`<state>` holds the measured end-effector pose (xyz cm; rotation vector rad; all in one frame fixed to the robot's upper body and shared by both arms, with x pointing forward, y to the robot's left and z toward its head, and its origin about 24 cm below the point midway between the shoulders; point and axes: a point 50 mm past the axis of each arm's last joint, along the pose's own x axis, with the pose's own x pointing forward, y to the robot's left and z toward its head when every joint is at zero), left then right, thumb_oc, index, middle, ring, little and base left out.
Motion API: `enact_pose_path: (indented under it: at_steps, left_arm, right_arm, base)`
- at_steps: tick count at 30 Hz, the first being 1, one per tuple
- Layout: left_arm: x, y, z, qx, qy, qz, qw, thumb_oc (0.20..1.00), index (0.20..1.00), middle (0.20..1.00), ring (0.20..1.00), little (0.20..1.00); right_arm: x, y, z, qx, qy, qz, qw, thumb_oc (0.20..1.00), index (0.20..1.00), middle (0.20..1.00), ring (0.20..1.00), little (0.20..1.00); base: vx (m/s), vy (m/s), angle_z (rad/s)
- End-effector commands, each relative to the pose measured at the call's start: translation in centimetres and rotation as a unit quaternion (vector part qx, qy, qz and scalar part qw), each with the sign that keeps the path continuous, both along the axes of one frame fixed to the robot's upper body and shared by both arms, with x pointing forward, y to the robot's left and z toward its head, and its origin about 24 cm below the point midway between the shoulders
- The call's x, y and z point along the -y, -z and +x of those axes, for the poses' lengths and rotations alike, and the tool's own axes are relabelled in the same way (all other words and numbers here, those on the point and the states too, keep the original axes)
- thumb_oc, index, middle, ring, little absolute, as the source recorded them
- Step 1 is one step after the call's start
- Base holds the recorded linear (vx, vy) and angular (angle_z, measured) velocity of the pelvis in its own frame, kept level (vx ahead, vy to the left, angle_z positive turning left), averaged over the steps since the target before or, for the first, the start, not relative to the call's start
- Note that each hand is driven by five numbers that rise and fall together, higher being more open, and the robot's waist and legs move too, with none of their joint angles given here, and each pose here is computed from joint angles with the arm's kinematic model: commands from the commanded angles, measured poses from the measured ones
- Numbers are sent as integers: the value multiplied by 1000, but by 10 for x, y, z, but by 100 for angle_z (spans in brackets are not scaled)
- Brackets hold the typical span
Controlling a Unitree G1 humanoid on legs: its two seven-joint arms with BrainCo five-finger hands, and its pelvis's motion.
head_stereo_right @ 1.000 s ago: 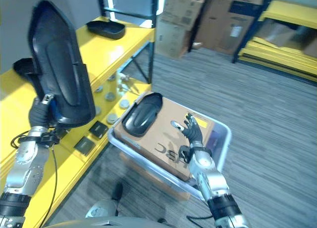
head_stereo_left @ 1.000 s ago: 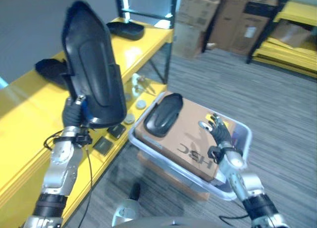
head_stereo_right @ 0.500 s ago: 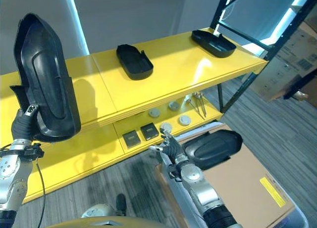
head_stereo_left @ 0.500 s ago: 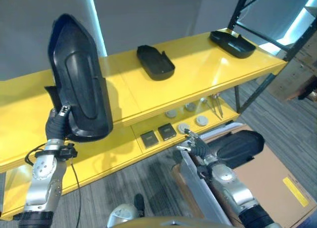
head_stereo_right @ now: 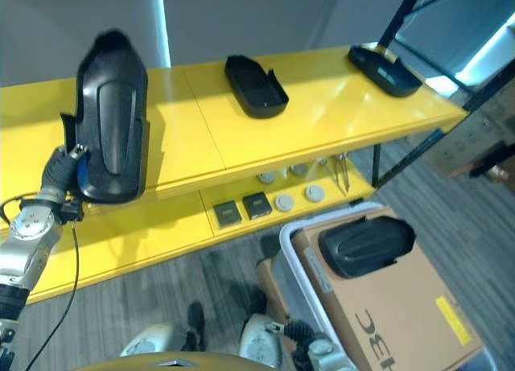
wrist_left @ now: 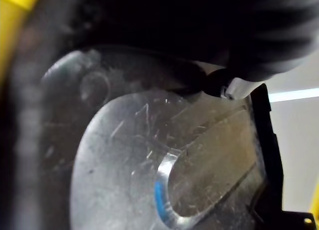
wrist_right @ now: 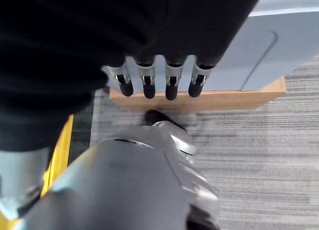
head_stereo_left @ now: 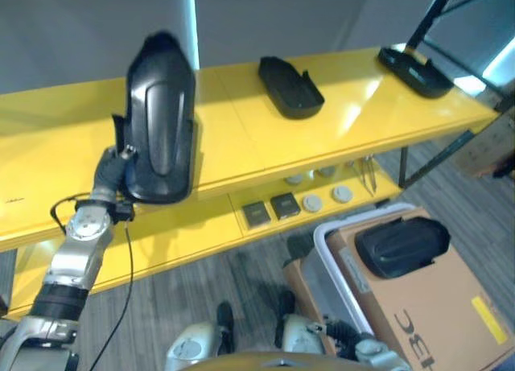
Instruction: Move parts from the plastic box to the shelf.
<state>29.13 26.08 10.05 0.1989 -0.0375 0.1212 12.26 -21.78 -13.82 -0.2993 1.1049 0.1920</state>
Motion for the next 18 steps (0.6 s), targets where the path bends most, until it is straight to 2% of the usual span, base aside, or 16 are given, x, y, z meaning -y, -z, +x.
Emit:
enact_pose_path:
  at_steps: [1, 6, 8, 12, 14, 18]
  left_arm:
    - [9, -28, 4, 44, 15, 40, 998, 200, 200, 200, 200, 200]
    - [8, -16, 16, -29, -10, 58, 998, 200, 200, 200, 200, 200]
    - [-4, -4, 28, -91, -49, 68, 992, 200, 200, 200, 200, 200]
    - [-23, 1, 39, -128, -93, 88, 983, 200, 200, 200, 200, 200]
    - [-42, 0, 47, -161, -138, 102, 972, 200, 200, 200, 200, 200]
    - [-47, 1, 55, -178, -181, 87, 963, 200, 200, 200, 200, 200]
  right_arm:
    - [1, -3, 10, 3, -6, 19, 1000, 1000, 1000, 1000, 1000, 1000]
    - [4, 7, -7, -42, 21, 34, 998, 1000, 1000, 1000, 1000, 1000]
    - [6, 10, -15, -63, 4, 24, 998, 1000, 1000, 1000, 1000, 1000]
    - [5, 11, -21, -81, -8, 26, 996, 1000, 1000, 1000, 1000, 1000]
    - [8, 15, -35, -114, 20, 36, 993, 1000, 1000, 1000, 1000, 1000]
    - [25, 16, -43, -130, 59, 24, 989, 1000, 1000, 1000, 1000, 1000]
  base:
    - [150, -168, 55]
    - [155, -135, 54]
    - [225, -153, 10]
    - [169, -88, -8]
    - [207, -66, -30]
    - [22, 13, -16]
